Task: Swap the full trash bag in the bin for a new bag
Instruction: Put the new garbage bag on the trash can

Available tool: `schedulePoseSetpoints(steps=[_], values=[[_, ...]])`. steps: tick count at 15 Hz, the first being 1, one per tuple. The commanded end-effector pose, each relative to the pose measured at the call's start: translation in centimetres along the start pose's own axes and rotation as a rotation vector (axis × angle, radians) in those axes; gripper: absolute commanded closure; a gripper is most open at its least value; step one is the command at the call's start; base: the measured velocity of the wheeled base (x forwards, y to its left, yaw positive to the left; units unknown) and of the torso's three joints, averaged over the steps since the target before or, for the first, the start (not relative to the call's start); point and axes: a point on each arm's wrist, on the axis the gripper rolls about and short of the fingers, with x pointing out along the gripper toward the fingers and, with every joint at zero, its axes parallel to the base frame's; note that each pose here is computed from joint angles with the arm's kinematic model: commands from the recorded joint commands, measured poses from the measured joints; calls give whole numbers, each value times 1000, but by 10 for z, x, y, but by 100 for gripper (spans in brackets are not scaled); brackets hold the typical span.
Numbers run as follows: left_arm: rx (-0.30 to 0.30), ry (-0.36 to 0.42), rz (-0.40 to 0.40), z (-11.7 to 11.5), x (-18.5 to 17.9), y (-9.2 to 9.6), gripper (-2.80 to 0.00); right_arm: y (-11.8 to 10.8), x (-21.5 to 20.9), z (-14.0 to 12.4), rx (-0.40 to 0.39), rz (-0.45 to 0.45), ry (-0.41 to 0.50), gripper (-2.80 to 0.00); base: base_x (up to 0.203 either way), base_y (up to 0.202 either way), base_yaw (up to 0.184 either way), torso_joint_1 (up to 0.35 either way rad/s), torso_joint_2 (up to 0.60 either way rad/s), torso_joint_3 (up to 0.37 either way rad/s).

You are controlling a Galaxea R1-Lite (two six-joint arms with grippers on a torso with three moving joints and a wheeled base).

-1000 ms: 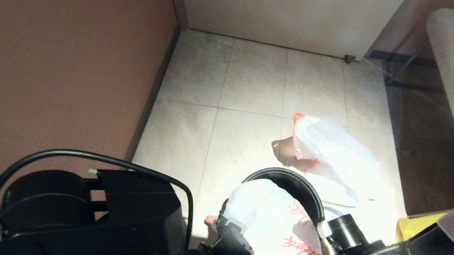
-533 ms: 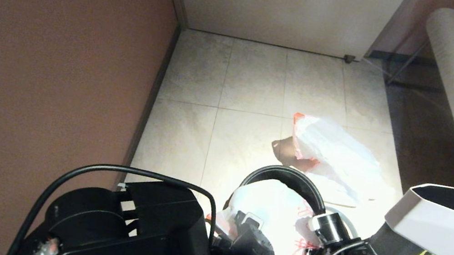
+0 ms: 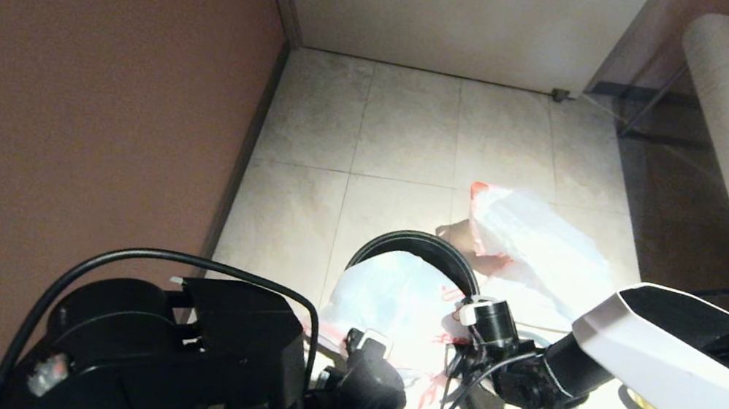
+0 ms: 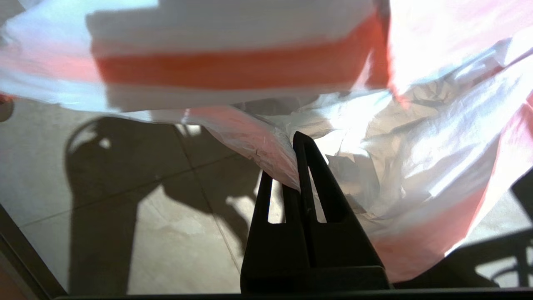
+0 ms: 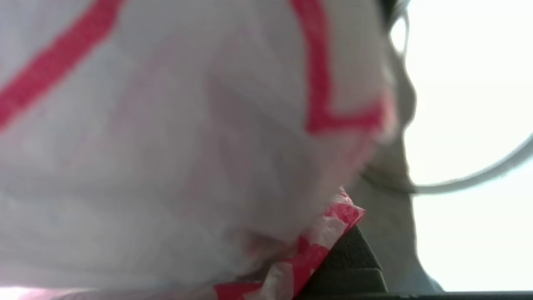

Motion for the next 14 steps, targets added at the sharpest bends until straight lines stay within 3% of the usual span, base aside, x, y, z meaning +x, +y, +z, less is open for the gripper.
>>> schedulePoseSetpoints(steps=[1, 4, 7, 11, 14], values=[[-22, -26, 30, -7, -4, 21, 0, 14, 0, 13, 0, 35, -59, 0, 0, 0, 0, 0, 0, 0], [-51, -55, 73, -6, -11, 48, 0, 35, -17, 36, -26, 88, -133, 0, 0, 0, 0, 0, 0, 0], [-75, -82, 83, 4, -31, 65, 0, 36, -45, 35, -48, 82, -70, 0, 0, 0, 0, 0, 0, 0], [-77, -100, 77, 9, -42, 67, 0, 17, -74, 14, -54, 48, 19, 0, 0, 0, 0, 0, 0, 0], [-79, -139, 72, 21, -51, 69, 0, 15, -90, 25, -45, 60, -17, 0, 0, 0, 0, 0, 0, 0]])
